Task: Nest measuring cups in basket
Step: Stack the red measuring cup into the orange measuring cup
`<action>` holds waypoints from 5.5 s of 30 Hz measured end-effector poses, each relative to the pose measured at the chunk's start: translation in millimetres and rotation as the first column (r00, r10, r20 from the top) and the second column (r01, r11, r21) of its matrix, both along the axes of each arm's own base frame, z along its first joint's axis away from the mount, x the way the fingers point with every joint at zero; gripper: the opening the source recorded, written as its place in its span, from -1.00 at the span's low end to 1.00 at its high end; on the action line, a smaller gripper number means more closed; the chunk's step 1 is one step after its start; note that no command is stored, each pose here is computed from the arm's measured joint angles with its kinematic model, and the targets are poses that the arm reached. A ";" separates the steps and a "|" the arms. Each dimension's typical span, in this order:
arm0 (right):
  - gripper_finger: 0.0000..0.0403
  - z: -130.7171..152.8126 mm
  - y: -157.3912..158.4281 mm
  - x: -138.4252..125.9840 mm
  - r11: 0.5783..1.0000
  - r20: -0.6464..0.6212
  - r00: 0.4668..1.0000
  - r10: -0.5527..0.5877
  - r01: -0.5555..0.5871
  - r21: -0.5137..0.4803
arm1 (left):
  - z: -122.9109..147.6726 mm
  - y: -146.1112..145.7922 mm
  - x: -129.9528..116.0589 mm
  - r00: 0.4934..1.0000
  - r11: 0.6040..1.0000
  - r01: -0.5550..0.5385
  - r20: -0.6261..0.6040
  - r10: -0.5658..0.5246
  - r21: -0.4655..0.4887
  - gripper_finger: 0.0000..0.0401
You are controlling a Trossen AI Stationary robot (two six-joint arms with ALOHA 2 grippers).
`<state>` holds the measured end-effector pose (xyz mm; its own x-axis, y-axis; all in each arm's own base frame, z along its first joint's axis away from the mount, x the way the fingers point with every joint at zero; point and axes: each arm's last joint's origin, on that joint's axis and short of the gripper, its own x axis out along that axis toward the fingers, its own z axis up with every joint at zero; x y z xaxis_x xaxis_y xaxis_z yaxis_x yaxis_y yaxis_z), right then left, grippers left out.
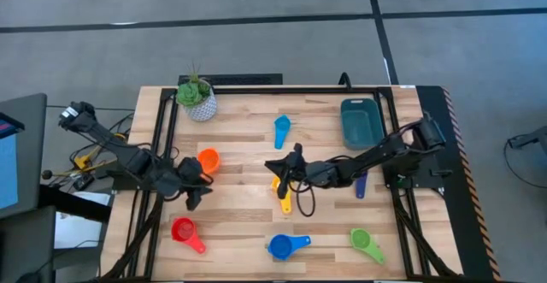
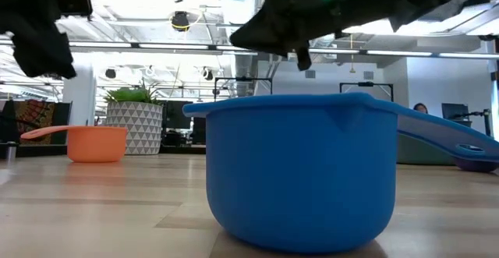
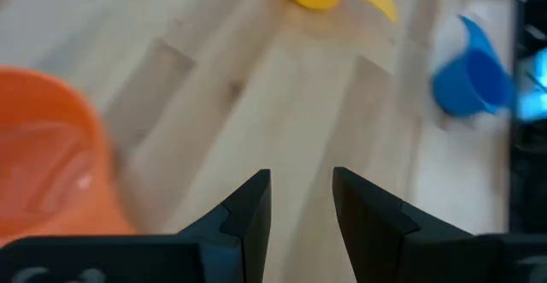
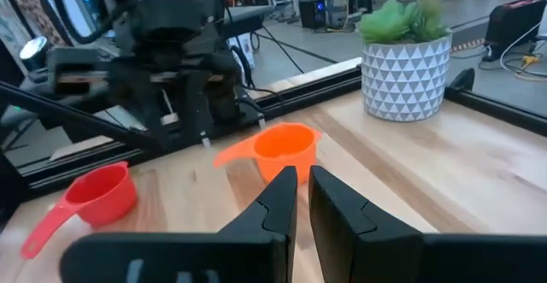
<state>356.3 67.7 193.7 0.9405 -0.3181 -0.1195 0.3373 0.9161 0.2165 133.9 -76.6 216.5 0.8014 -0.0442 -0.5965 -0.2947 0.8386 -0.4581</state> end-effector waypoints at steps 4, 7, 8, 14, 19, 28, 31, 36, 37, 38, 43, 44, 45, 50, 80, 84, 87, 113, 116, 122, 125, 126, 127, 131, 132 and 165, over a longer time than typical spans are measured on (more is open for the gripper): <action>-0.70 -5.4 1.9 7.6 1.000 -0.013 1.000 0.000 0.000 -0.002 | -1.4 -10.4 -1.0 0.999 0.999 0.037 -0.001 -0.037 -0.036 -0.42; -0.70 -7.4 4.6 9.9 1.000 -0.018 1.000 0.009 -0.009 -0.003 | -4.0 -17.4 -3.1 0.998 0.995 0.053 -0.029 -0.056 -0.090 -0.42; -0.70 -7.6 5.2 10.0 1.000 -0.019 1.000 0.013 -0.013 -0.003 | -5.2 -19.7 -3.8 0.997 0.993 0.057 -0.042 -0.062 -0.107 -0.42; -0.66 1.1 10.4 15.6 0.991 0.010 0.991 0.130 -0.130 0.022 | -10.9 -30.2 -7.2 0.988 0.977 0.078 -0.116 -0.102 -0.200 -0.42; -0.46 11.5 7.6 25.4 0.989 -0.014 0.989 0.148 -0.148 0.024 | -12.8 -33.0 -8.7 0.979 0.967 0.081 -0.162 -0.123 -0.241 -0.43; -0.07 20.5 2.1 32.9 0.989 -0.007 0.993 0.120 -0.119 0.085 | 17.7 -39.8 -2.4 0.956 0.983 0.080 -0.266 -0.123 -0.164 -0.71; -0.03 20.4 2.8 32.7 0.989 -0.008 0.993 0.121 -0.119 0.087 | 29.3 -45.8 0.5 0.945 0.986 0.112 -0.294 -0.145 -0.125 -0.76; -0.05 19.8 10.5 30.9 0.989 -0.013 0.992 0.123 -0.121 0.083 | 30.7 -54.5 4.4 0.923 0.990 0.134 -0.359 -0.138 -0.038 -0.75; -0.06 19.3 12.5 30.2 0.991 -0.019 0.993 0.113 -0.111 0.079 | 28.0 -56.0 5.3 0.918 0.991 0.135 -0.373 -0.134 -0.026 -0.73; -0.07 18.7 14.9 29.4 0.992 -0.025 0.994 0.104 -0.102 0.074 | 25.1 -57.4 6.1 0.912 0.991 0.136 -0.389 -0.129 -0.012 -0.71; -0.11 13.3 22.2 25.9 0.996 -0.086 0.993 0.078 -0.074 0.049 | 10.7 -62.0 10.2 0.879 0.988 0.143 -0.467 -0.099 0.059 -0.52; -0.12 12.3 23.3 25.4 0.996 -0.097 0.992 0.081 -0.077 0.046 | 8.6 -62.8 11.2 0.875 0.987 0.147 -0.474 -0.095 0.073 -0.48; -0.12 11.5 23.1 25.2 0.996 -0.106 0.991 0.081 -0.076 0.044 | 6.8 -63.2 12.1 0.874 0.984 0.152 -0.478 -0.091 0.091 -0.43; -0.10 8.2 22.4 24.4 0.997 -0.141 0.987 0.078 -0.074 0.038 | 0.6 -62.4 18.4 0.871 0.975 0.159 -0.486 -0.067 0.152 -0.21; -0.18 -22.8 46.2 145.7 0.943 -0.193 0.927 0.322 -0.296 0.152 | -4.6 -80.8 -22.9 0.804 0.996 -0.010 -0.591 0.062 0.090 -0.05; -0.18 -14.9 47.2 147.2 0.938 -0.135 0.938 0.321 -0.295 0.180 | -4.6 -84.0 -27.6 0.803 0.997 -0.029 -0.593 0.067 0.074 -0.05; -0.17 -10.7 48.0 148.8 0.926 -0.070 0.937 0.342 -0.324 0.194 | -4.8 -85.6 -30.2 0.793 0.998 -0.019 -0.606 0.053 0.063 -0.05; -0.17 -18.8 63.6 140.6 0.862 -0.189 0.849 0.493 -0.448 0.235 | -25.7 -102.4 -25.6 0.747 0.983 0.140 -0.664 -0.025 0.119 -0.05; -0.20 -17.7 69.4 139.3 0.856 -0.182 0.844 0.504 -0.462 0.231 | -29.4 -105.3 -24.1 0.743 0.980 0.155 -0.669 -0.034 0.122 -0.07; -0.24 -18.0 70.6 137.5 0.848 -0.203 0.830 0.519 -0.470 0.245 | -30.5 -108.0 -21.7 0.764 0.981 0.151 -0.644 -0.038 0.121 -0.21; -0.25 -5.3 70.8 134.3 0.821 -0.186 0.807 0.560 -0.511 0.255 | -30.4 -108.1 -20.9 0.777 0.979 0.153 -0.629 -0.038 0.131 -0.31; -0.26 2.1 72.4 132.2 0.814 -0.179 0.801 0.571 -0.526 0.245 | -30.4 -108.0 -20.9 0.777 0.979 0.156 -0.628 -0.039 0.132 -0.34; -0.26 10.1 74.3 128.8 0.810 -0.185 0.793 0.581 -0.539 0.232 | -30.4 -107.7 -20.5 0.777 0.978 0.157 -0.629 -0.038 0.135 -0.38; -0.27 37.0 82.1 115.3 0.816 -0.222 0.785 0.578 -0.558 0.151 | -33.7 -105.7 -20.2 0.781 0.979 0.146 -0.624 -0.026 0.142 -0.51; -0.26 41.9 84.0 111.1 0.823 -0.244 0.786 0.568 -0.553 0.132 | -36.3 -105.3 -20.4 0.783 0.980 0.144 -0.621 -0.028 0.138 -0.54; -0.78 39.5 21.4 -48.8 0.939 -0.143 0.930 0.338 -0.322 0.121 | 7.2 -80.3 21.8 0.505 0.567 0.791 -0.770 -0.389 0.232 -0.99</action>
<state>307.6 89.1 233.2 0.9566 0.0272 -0.2902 0.0564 0.9596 0.2757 155.6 -156.9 223.6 0.1631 0.0960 -0.9819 0.3558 0.9226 0.1493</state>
